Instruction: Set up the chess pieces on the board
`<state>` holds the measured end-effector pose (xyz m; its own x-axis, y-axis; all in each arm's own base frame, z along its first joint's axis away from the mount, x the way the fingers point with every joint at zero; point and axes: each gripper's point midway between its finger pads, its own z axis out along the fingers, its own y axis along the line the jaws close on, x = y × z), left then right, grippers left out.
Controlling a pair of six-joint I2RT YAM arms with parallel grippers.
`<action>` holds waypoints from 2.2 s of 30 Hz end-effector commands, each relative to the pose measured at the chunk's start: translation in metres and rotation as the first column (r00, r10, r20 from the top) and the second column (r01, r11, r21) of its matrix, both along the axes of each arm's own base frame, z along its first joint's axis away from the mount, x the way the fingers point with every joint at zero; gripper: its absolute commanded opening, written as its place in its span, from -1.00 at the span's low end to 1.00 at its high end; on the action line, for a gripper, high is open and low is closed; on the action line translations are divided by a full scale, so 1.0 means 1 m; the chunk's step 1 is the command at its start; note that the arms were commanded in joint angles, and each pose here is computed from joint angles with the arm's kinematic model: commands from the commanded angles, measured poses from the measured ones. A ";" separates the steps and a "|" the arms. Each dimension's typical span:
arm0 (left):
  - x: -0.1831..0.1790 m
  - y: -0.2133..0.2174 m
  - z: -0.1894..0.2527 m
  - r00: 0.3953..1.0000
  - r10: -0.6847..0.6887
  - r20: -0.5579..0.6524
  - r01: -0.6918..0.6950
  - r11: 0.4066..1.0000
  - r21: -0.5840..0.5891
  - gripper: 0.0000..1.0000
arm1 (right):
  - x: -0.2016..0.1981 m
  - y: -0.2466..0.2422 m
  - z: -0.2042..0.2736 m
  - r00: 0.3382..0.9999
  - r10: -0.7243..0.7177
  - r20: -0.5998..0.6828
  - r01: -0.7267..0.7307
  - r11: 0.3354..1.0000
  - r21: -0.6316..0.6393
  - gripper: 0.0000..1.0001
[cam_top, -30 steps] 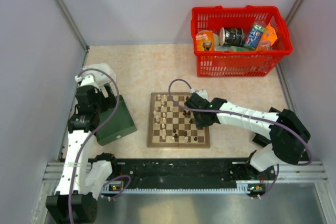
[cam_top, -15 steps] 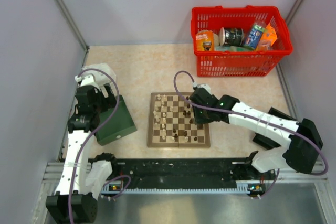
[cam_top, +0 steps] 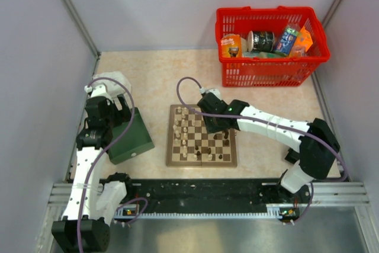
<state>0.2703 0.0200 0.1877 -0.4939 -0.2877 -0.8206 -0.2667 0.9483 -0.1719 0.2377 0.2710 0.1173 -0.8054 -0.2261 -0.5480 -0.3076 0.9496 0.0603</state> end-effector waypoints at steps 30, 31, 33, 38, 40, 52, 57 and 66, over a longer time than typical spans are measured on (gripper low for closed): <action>0.002 -0.001 0.005 1.000 -0.007 0.022 0.007 1.000 -0.005 0.96 | -0.065 0.024 -0.033 0.977 0.103 -0.184 -0.093 0.994 0.061 -0.08; 0.002 -0.002 0.006 1.000 -0.009 0.025 0.009 1.000 -0.003 0.96 | -0.068 0.025 -0.036 0.974 0.108 -0.197 -0.098 0.993 0.059 -0.09; 0.002 -0.001 0.005 1.000 -0.007 0.024 0.007 1.000 -0.001 0.96 | -0.070 0.025 -0.040 0.973 0.110 -0.203 -0.101 0.993 0.054 -0.09; 0.002 -0.001 0.004 1.000 -0.007 0.021 0.007 1.000 -0.001 0.96 | -0.071 0.024 -0.047 0.971 0.108 -0.214 -0.100 0.994 0.048 -0.12; 0.002 -0.001 0.005 1.000 -0.007 0.022 0.007 1.000 -0.001 0.96 | -0.072 0.024 -0.050 0.970 0.107 -0.217 -0.102 0.994 0.038 -0.13; 0.001 -0.001 0.004 1.000 -0.004 0.017 0.004 1.000 0.000 0.96 | -0.070 0.022 -0.055 0.971 0.111 -0.211 -0.110 0.994 0.018 -0.43; 0.002 -0.001 0.005 1.000 -0.006 0.020 0.006 1.000 -0.001 0.96 | -0.069 0.021 -0.053 0.972 0.108 -0.207 -0.106 0.994 0.021 -0.46; 0.001 -0.001 0.005 1.000 -0.006 0.022 0.006 1.000 0.000 0.96 | -0.058 0.020 -0.035 0.986 0.088 -0.141 -0.086 0.996 0.019 -0.59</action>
